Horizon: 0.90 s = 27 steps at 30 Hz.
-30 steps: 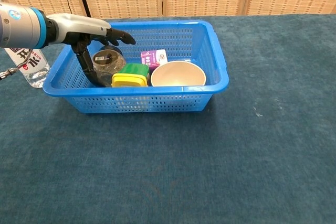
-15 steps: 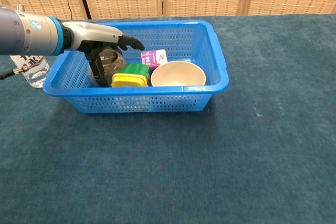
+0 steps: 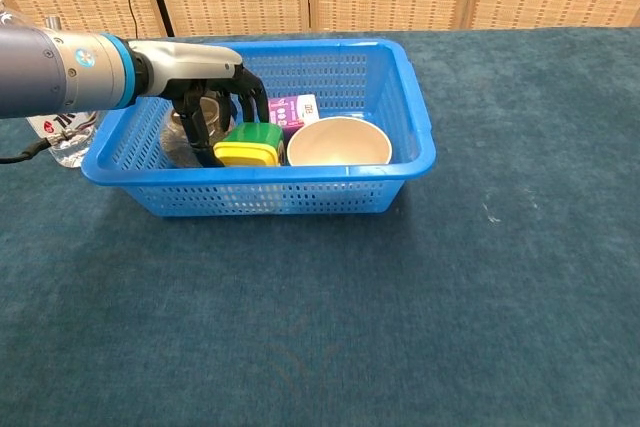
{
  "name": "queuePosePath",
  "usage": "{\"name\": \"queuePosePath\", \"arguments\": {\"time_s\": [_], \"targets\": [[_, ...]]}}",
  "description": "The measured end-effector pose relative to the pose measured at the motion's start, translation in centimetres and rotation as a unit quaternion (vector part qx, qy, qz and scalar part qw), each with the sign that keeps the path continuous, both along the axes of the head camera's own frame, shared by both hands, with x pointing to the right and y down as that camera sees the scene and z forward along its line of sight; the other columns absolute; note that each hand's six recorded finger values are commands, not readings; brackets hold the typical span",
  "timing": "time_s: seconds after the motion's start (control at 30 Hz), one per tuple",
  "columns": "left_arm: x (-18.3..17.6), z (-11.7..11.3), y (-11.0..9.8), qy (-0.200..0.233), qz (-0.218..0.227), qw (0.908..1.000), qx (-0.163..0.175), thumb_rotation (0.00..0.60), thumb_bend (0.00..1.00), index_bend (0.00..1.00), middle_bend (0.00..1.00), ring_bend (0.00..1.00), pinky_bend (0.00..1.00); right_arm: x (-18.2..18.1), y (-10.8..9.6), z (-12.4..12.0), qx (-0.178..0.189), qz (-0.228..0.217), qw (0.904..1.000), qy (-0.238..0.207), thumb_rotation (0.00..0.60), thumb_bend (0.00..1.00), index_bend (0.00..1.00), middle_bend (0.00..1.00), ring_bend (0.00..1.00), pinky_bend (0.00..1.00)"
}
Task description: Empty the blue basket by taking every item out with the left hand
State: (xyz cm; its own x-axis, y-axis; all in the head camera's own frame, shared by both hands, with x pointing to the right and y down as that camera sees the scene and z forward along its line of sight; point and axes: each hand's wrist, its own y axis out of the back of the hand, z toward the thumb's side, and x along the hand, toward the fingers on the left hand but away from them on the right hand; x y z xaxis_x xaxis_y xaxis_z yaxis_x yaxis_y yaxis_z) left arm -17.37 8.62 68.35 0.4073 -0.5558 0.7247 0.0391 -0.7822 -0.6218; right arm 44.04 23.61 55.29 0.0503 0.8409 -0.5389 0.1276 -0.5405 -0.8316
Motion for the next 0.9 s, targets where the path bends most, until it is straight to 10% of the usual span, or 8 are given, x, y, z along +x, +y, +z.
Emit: {"name": "queuePosePath", "arguments": {"time_s": [0.53,0.9], "targets": [[0.6,-6.1,-2.5,0.098,-0.039,0.9922,0.067,0.6,0.25,0.56,0.42,0.43,0.07,-0.2,0.1,-0.3,0.003,-0.002,1.0,-0.006,0.6,0.0,0.0,0.0,0.0,0.0],[-2.5,-11.8,-3.1,0.13,-0.044,0.9825,0.126,0.6,0.28,0.6,0.47,0.46,0.45,-0.6,0.3,-0.7,0.007,-0.008,0.9999,-0.013,0.6,0.0,0.0,0.0,0.0,0.0]]}}
